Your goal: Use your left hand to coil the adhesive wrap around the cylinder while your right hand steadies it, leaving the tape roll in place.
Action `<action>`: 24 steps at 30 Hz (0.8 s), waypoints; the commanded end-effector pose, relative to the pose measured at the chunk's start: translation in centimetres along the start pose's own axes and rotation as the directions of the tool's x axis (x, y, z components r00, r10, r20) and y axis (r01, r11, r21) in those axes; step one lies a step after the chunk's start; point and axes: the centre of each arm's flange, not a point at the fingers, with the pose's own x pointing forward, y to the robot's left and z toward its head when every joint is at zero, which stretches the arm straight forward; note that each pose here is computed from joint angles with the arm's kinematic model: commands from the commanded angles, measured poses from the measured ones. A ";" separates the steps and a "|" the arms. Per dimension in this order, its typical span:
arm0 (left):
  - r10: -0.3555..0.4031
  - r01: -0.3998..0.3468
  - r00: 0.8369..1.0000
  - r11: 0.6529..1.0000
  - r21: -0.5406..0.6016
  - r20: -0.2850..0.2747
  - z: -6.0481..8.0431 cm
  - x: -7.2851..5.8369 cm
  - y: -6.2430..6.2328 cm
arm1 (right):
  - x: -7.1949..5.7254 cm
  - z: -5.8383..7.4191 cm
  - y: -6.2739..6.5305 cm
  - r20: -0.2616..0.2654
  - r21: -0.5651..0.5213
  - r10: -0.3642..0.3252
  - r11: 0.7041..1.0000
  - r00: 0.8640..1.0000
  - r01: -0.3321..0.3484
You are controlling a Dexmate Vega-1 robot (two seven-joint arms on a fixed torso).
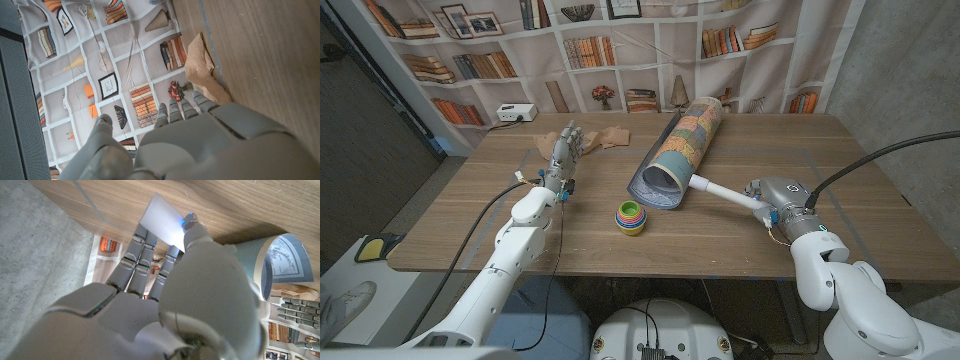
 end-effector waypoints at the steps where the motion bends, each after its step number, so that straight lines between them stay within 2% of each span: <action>1: -0.010 0.010 1.000 1.000 -0.004 0.008 0.5 0.6 -0.1 | 0.5 0.6 -1.2 -0.001 -0.036 -0.017 0.999 1.000 0.017; 14: -0.018 0.018 1.000 1.000 0.000 0.025 0.8 1.4 0.0 | 0.9 0.9 -1.9 -0.006 -0.049 -0.021 0.999 1.000 0.020; 24: -0.046 0.043 0.996 0.998 0.044 0.074 1.6 1.9 -0.5 | 1.4 0.8 -2.2 -0.007 -0.048 -0.003 0.999 1.000 0.002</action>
